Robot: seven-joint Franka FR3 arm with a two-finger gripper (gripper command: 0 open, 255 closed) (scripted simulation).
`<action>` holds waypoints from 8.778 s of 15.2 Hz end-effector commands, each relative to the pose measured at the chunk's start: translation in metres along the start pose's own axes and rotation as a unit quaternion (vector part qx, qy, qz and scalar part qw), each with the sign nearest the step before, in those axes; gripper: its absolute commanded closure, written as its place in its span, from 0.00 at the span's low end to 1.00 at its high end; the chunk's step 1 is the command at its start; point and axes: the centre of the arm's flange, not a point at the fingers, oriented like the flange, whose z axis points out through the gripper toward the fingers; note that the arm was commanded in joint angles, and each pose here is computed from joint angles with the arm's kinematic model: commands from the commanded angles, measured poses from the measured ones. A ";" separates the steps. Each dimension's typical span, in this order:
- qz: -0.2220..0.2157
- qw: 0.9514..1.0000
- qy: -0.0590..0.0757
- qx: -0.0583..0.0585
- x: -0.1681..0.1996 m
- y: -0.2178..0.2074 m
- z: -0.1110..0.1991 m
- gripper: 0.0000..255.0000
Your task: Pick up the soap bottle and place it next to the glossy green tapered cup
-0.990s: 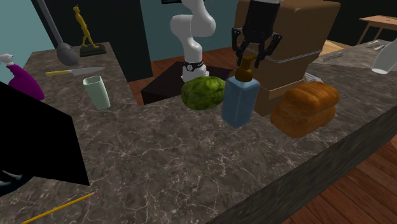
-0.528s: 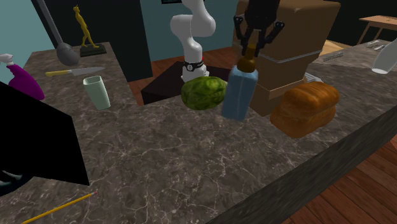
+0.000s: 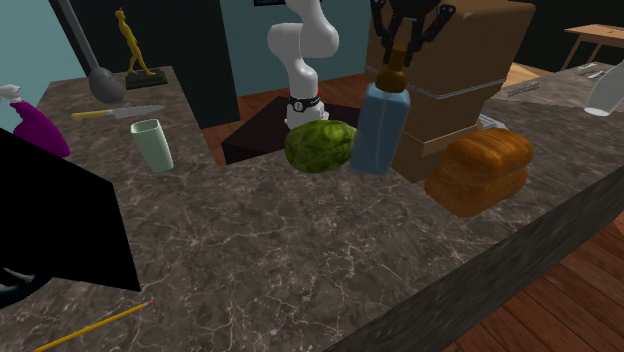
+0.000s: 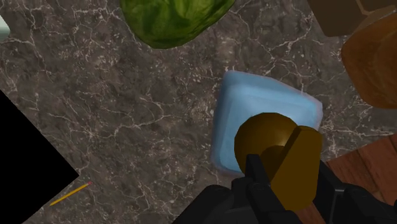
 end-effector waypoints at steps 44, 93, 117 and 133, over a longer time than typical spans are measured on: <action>0.000 1.000 0.000 0.000 -0.133 0.392 -0.100 1.00; 0.000 1.000 0.000 0.000 -0.239 0.664 0.017 1.00; 0.000 1.000 0.000 0.000 -0.242 0.652 0.143 1.00; 0.000 1.000 0.000 0.000 -0.244 0.647 0.190 1.00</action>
